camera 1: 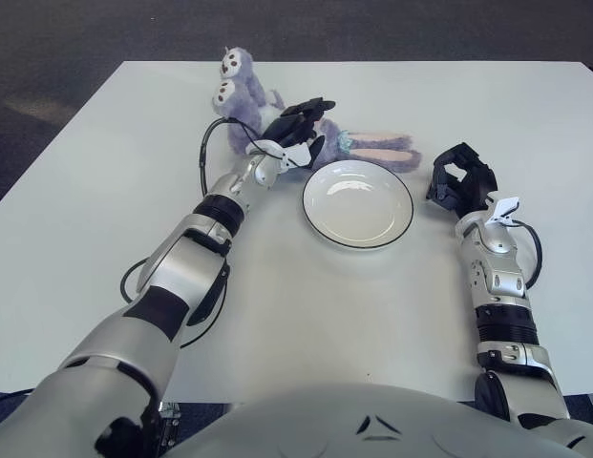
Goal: Put the doll into the plate.
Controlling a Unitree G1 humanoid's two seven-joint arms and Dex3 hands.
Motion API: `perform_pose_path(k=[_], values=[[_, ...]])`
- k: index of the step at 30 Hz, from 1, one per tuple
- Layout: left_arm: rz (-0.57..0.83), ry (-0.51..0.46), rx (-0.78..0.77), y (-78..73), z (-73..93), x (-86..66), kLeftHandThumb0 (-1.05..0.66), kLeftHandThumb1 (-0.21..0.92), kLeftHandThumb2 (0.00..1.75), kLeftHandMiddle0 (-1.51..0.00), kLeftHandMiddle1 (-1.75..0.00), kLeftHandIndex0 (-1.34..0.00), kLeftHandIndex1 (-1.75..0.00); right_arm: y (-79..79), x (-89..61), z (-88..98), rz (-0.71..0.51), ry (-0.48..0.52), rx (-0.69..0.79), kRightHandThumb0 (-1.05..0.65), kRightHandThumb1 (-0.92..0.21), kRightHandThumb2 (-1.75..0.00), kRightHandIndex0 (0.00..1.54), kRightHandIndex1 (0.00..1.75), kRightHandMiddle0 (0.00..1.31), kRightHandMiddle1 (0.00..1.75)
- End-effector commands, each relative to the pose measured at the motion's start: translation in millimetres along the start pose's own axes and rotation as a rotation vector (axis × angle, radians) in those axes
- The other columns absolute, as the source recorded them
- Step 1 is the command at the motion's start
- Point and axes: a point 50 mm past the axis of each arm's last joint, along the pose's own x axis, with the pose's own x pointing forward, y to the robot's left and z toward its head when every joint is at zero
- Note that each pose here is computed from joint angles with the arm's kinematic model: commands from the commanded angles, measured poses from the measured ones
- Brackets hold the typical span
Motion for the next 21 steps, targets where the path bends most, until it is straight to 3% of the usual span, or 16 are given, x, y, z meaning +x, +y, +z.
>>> perform_pose_path(k=[1,21], values=[[-0.052,-0.009,-0.010,-11.0,6.8,3.4,-0.94,0.92,1.32,-0.30,-0.15,0.00,-0.69,-0.3,-19.3,-34.7,-0.021,0.156,0.005,-0.41,-0.57,-0.99,0.90,1.75,0.42,1.75],[-0.022,-0.059,0.034,-11.8,17.1,7.2,-0.93,0.92,1.31,-0.27,-0.12,0.00,-0.68,1.9,-19.6,-34.2,-0.006,0.158,0.005,-0.41,-0.57,-0.99,0.90,1.75,0.42,1.75]])
